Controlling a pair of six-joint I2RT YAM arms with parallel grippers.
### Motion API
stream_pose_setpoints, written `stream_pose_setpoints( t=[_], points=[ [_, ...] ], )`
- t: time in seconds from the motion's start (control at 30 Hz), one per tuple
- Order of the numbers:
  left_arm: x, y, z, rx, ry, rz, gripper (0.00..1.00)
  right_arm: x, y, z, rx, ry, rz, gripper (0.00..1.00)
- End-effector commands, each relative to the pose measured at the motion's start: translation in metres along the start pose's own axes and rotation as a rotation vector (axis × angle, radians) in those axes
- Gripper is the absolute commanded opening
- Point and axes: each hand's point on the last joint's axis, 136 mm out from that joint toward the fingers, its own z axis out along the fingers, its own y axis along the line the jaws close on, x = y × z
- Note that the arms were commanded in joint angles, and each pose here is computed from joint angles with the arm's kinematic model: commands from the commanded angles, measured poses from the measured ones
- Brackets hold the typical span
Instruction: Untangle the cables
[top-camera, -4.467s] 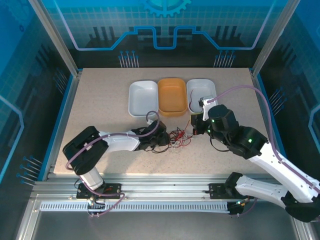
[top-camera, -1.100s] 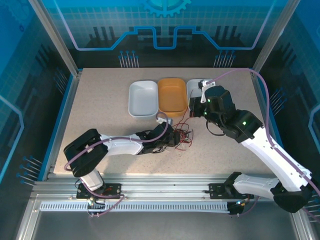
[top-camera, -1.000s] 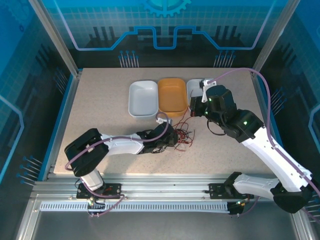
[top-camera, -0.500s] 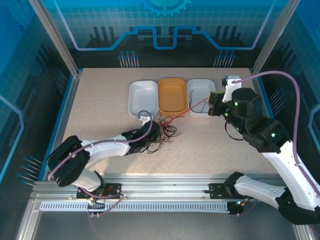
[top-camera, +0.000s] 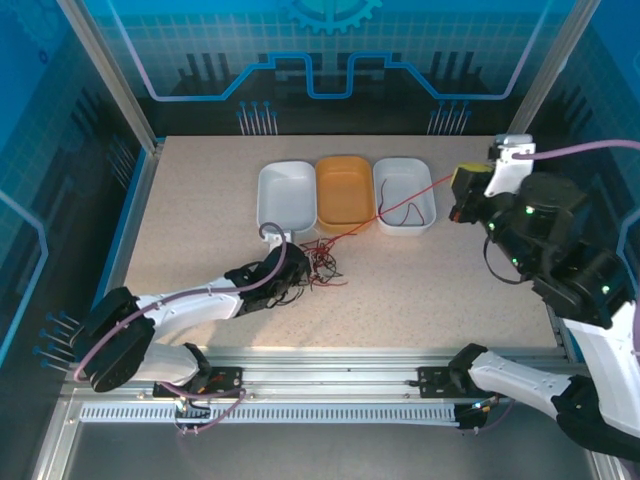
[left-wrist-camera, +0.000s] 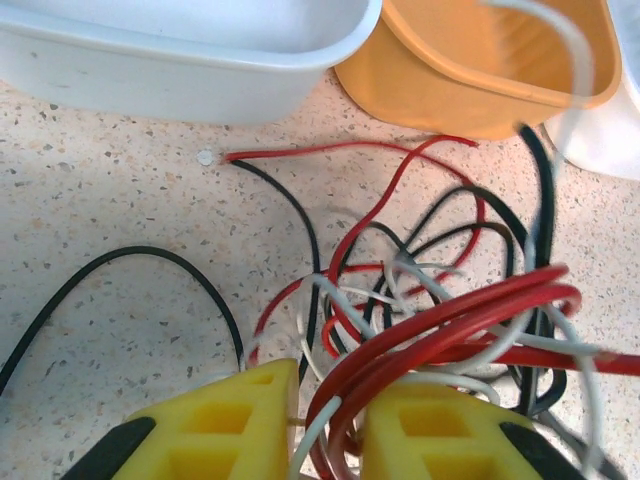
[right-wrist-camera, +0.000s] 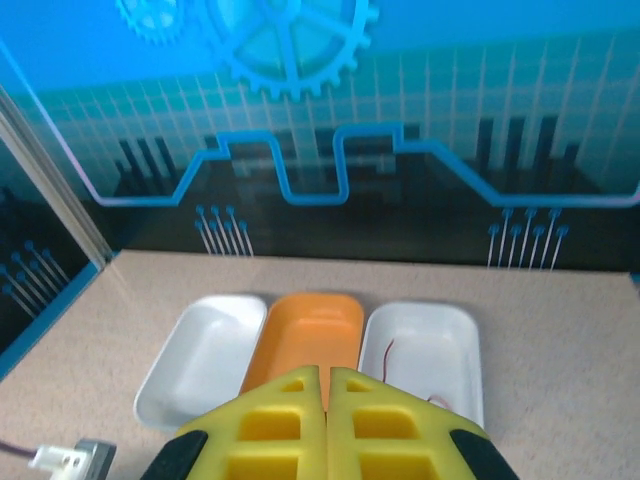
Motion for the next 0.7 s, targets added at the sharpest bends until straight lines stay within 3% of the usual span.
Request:
stream_pose_setpoints(
  t=[0.0, 0.4, 0.67],
  points=[
    [0.014, 0.031, 0.001, -0.096, 0.036, -0.005, 0.22, -0.052, -0.022, -0.029, 0.085, -0.181, 0.002, 0.00],
    [0.021, 0.025, 0.006, -0.060, 0.063, -0.018, 0.23, -0.108, -0.018, -0.046, 0.082, -0.345, -0.032, 0.00],
    [0.024, 0.025, 0.009, -0.059, 0.074, -0.025, 0.26, -0.155, -0.024, -0.057, 0.170, -0.490, -0.084, 0.00]
  ],
)
